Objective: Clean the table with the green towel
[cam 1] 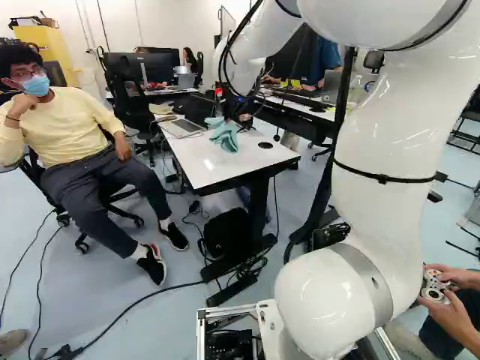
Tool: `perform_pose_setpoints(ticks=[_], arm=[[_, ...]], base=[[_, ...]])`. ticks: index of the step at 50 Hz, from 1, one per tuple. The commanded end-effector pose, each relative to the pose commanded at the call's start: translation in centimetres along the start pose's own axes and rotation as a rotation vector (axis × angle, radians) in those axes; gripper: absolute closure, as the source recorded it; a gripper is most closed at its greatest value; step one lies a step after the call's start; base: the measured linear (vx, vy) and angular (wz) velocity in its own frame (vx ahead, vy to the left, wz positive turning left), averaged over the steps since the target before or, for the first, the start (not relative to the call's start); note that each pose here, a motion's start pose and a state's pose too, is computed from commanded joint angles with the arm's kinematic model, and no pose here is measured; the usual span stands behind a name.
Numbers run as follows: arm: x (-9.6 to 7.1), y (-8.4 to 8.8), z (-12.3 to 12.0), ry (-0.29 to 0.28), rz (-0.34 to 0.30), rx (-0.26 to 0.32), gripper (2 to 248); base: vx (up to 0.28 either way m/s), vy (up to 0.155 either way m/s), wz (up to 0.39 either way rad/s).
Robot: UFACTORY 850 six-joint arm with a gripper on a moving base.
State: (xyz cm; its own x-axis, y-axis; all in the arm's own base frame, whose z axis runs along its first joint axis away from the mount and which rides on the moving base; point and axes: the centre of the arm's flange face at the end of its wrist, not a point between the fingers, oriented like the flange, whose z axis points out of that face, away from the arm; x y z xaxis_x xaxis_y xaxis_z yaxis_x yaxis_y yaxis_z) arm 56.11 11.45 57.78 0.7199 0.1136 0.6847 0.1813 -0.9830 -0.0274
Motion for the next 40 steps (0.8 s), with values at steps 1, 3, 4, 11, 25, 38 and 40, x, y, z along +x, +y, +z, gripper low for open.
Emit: perform_pose_setpoints(ticks=[1,3,4,11,25,38,40], arm=[[0.0,-0.2,-0.1,0.000,-0.002,0.002,225],[-0.2,-0.5,-0.2,0.000,-0.007,0.006,225],[-0.2,-0.7,-0.3,0.000,-0.009,0.008,225],[-0.8,-1.8,-0.9,-0.001,-0.024,0.023,225],[-2.3,-3.8,-2.3,-0.006,-0.052,0.049,225],[-3.9,-5.2,-3.8,-0.010,-0.074,0.069,225],[-4.2,-5.4,-4.1,-0.010,-0.077,0.072,225]], base=[[0.000,0.000,0.000],[0.000,0.000,0.000],[0.000,0.000,0.000],[0.000,0.000,0.000],[0.000,0.000,0.000],[0.000,0.000,0.000],[0.000,0.000,0.000]])
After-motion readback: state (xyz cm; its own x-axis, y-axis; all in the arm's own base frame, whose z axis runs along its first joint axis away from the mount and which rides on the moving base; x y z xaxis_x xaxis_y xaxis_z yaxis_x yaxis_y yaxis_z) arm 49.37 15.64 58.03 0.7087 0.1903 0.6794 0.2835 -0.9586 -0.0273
